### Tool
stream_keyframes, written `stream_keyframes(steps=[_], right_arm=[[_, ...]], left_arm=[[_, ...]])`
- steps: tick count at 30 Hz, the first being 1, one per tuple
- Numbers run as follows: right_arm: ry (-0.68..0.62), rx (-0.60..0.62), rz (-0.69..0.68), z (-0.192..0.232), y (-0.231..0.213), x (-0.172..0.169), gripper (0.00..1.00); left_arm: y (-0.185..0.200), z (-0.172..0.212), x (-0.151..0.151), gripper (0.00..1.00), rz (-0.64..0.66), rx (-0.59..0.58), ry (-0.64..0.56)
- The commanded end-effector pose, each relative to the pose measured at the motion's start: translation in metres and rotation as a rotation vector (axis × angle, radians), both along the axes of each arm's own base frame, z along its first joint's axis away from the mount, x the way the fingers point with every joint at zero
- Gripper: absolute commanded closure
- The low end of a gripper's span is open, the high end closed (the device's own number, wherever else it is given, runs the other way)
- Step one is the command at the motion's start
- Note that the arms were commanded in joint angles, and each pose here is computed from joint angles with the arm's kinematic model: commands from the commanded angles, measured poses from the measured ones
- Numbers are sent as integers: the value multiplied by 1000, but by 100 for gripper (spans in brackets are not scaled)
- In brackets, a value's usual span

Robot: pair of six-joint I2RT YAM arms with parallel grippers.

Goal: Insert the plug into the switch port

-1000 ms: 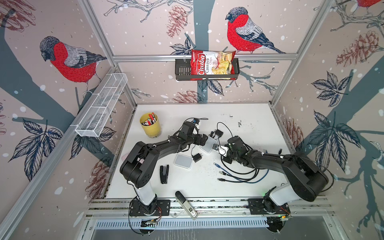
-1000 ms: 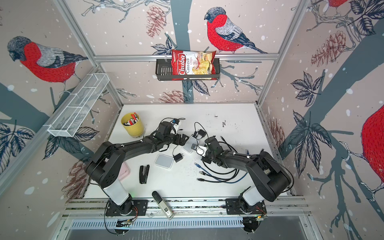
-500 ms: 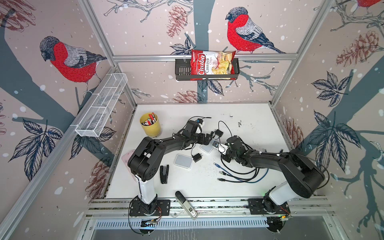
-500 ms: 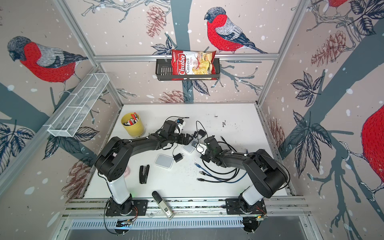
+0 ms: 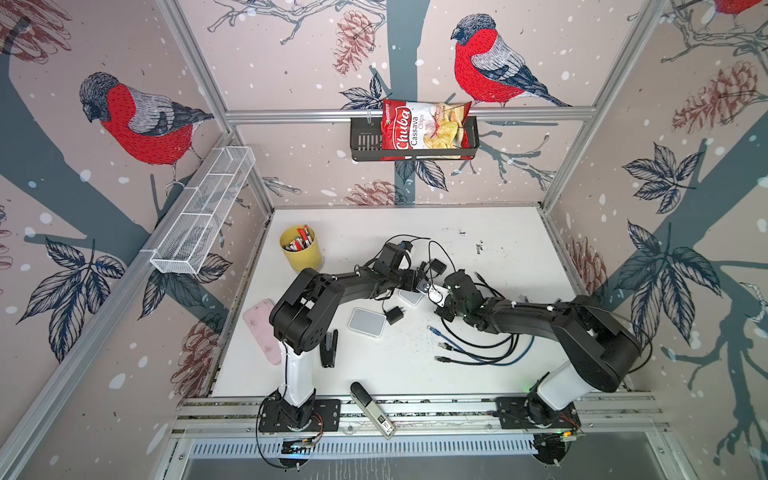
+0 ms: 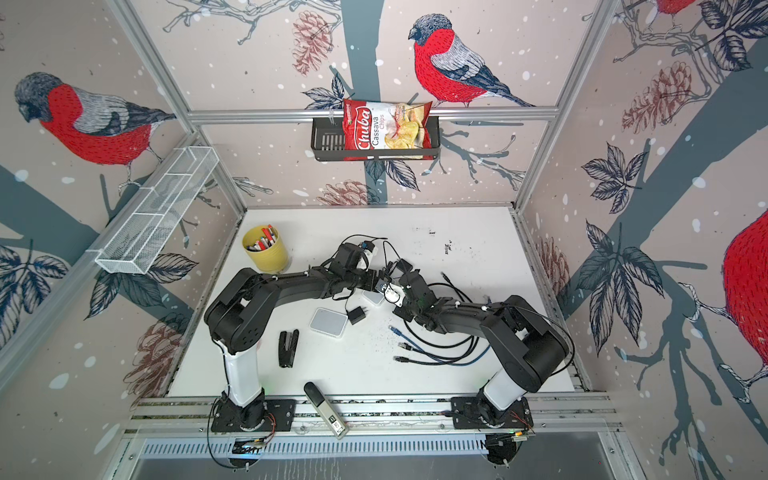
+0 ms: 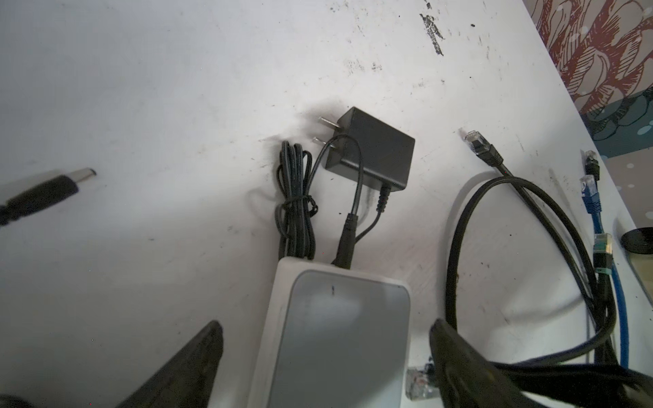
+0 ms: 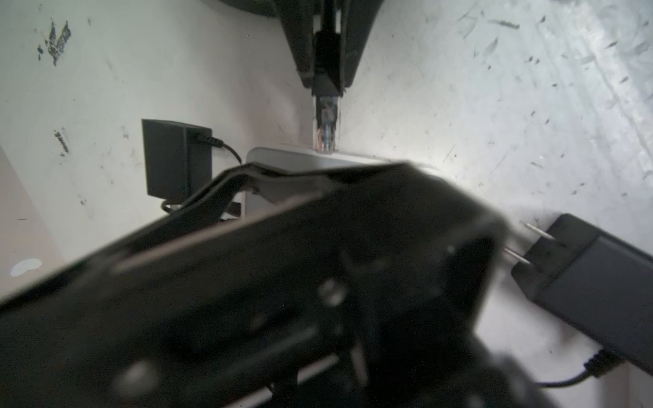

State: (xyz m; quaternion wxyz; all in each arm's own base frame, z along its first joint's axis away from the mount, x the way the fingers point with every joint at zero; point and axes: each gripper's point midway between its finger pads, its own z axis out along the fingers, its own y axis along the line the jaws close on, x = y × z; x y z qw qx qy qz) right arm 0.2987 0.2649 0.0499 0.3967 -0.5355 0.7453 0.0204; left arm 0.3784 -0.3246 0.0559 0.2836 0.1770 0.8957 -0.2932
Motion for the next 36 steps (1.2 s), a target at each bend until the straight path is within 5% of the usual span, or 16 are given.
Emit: stream_keyframes(steps=[1,13,20,36], right_arm=[[7,36,-53,7,5,0,98],[68,37,-193,0,-4,-11,98],[15,-45,-116,-1,-17,-10,99],[32,-16,10,-5,6,-7,99]], left_arm=[[4,-5,-2,11,10,30,19],[21,-13,-19,14,5,78,40],[17,-1,-10,14,12,51,13],[1,9,2,15,-7,-20,-13]])
